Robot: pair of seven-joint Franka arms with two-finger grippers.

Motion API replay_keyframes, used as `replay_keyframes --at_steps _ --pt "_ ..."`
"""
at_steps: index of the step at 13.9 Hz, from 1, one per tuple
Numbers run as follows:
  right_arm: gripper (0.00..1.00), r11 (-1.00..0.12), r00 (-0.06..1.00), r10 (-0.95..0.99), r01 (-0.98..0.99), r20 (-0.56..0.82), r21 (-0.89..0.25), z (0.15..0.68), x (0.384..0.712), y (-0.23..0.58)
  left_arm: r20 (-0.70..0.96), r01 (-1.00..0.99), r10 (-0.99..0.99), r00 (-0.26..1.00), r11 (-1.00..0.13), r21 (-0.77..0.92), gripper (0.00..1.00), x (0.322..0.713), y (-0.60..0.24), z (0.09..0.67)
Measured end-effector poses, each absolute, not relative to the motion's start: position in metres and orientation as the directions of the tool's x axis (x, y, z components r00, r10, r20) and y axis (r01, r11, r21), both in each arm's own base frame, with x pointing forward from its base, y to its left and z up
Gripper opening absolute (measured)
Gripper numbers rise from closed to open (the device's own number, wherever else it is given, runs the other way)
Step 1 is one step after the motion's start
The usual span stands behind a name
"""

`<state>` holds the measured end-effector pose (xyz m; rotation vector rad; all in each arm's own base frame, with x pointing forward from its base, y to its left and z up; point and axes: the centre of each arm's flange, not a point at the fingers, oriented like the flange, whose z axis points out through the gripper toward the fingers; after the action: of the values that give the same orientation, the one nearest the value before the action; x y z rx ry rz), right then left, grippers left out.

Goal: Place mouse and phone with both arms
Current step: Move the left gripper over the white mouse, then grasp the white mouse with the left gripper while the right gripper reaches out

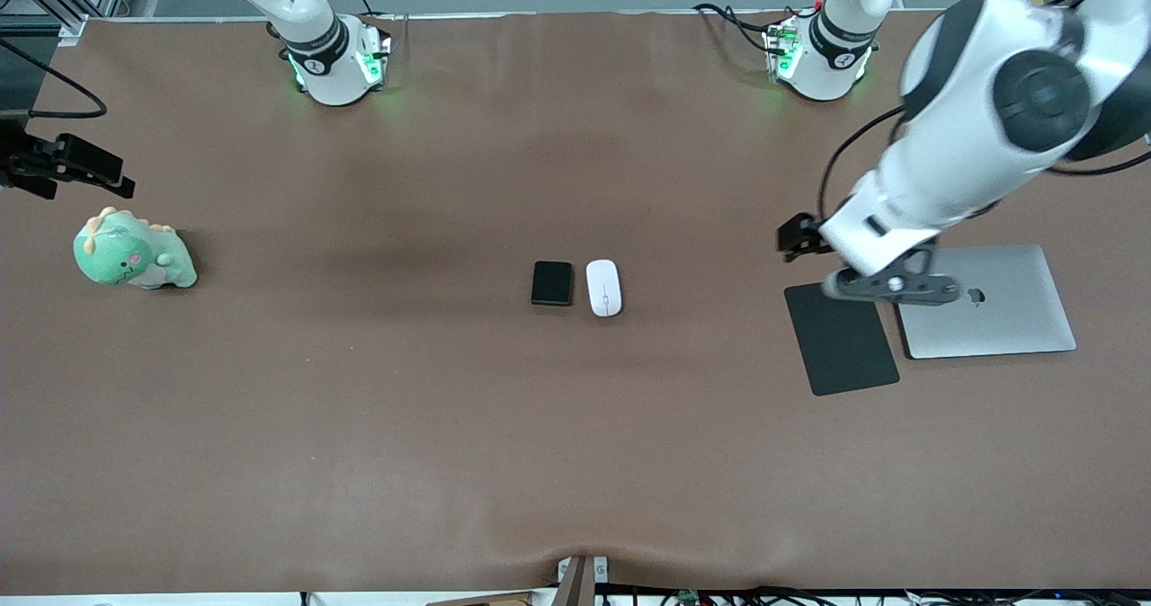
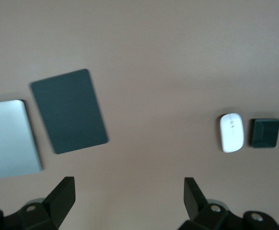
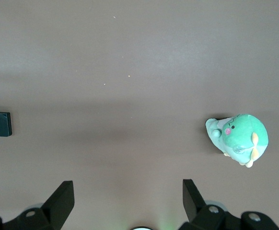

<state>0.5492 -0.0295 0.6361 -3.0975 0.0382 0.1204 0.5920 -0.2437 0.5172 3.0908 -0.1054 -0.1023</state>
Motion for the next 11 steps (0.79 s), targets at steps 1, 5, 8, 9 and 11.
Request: replay_keyframes --at_steps 1,5,8,9,11 --pt "1.0 -0.999 0.997 -0.027 -0.03 -0.078 -0.041 0.636 0.549 -0.032 -0.069 -0.05 -0.054 0.996 -0.997 0.053 1.0 0.592 -0.263 0.502" --pt "1.0 -0.999 0.994 -0.029 -0.033 -0.104 -0.04 0.621 0.558 -0.033 -0.076 -0.019 -0.024 0.997 -0.997 0.075 1.0 0.594 -0.321 0.441" --pt "1.0 -0.999 0.992 -0.024 -0.03 -0.127 -0.04 0.607 0.565 -0.03 -0.071 0.006 -0.001 0.998 -0.995 0.101 1.0 0.591 -0.367 0.39" --pt "1.0 -0.999 0.99 -0.021 -0.027 -0.139 -0.04 0.601 0.568 -0.028 -0.08 0.007 -0.001 0.997 -0.995 0.102 1.0 0.587 -0.38 0.371" --pt "1.0 -0.999 0.987 -0.007 -0.014 -0.159 -0.04 0.589 0.574 -0.022 -0.105 -0.005 -0.015 0.994 -0.995 0.099 1.0 0.582 -0.397 0.337"
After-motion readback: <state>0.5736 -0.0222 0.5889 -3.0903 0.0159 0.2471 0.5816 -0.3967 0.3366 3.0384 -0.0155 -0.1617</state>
